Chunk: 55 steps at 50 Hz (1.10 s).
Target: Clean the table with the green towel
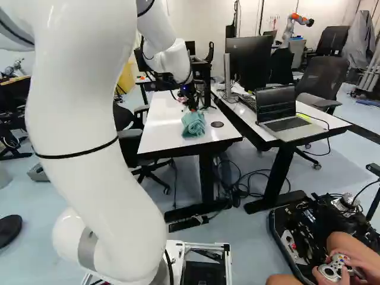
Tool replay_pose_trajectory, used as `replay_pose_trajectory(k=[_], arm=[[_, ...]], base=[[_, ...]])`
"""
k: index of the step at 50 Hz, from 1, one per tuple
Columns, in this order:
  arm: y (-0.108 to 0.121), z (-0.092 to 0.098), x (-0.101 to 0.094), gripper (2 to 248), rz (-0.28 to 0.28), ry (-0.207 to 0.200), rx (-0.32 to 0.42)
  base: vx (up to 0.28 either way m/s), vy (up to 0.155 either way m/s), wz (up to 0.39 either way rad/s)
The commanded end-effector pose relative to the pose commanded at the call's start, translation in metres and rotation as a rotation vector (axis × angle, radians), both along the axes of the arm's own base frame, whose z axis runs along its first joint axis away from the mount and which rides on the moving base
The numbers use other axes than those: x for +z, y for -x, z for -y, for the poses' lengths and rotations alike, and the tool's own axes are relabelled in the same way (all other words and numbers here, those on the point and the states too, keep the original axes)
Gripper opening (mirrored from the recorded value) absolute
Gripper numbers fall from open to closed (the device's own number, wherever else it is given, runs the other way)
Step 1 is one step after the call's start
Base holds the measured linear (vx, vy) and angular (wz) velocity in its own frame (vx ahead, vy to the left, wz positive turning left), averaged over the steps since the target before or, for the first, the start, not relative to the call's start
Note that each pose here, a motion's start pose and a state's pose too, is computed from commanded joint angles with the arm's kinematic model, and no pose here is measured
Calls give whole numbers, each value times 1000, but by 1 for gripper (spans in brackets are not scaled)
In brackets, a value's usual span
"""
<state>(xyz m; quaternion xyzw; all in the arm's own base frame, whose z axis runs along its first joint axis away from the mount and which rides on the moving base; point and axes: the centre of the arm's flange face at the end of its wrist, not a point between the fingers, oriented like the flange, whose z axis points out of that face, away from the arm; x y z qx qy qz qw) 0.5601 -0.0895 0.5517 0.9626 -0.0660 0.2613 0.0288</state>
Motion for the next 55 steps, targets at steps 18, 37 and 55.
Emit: replay_pose_trajectory(k=[18,37,55], arm=[[-8,33,0,21,5,1,-53],[-16,67,-1,21,12,3,-107],[-24,100,-2,21,20,5,-156]], base=[[0,0,0],[0,0,0],[0,0,0]])
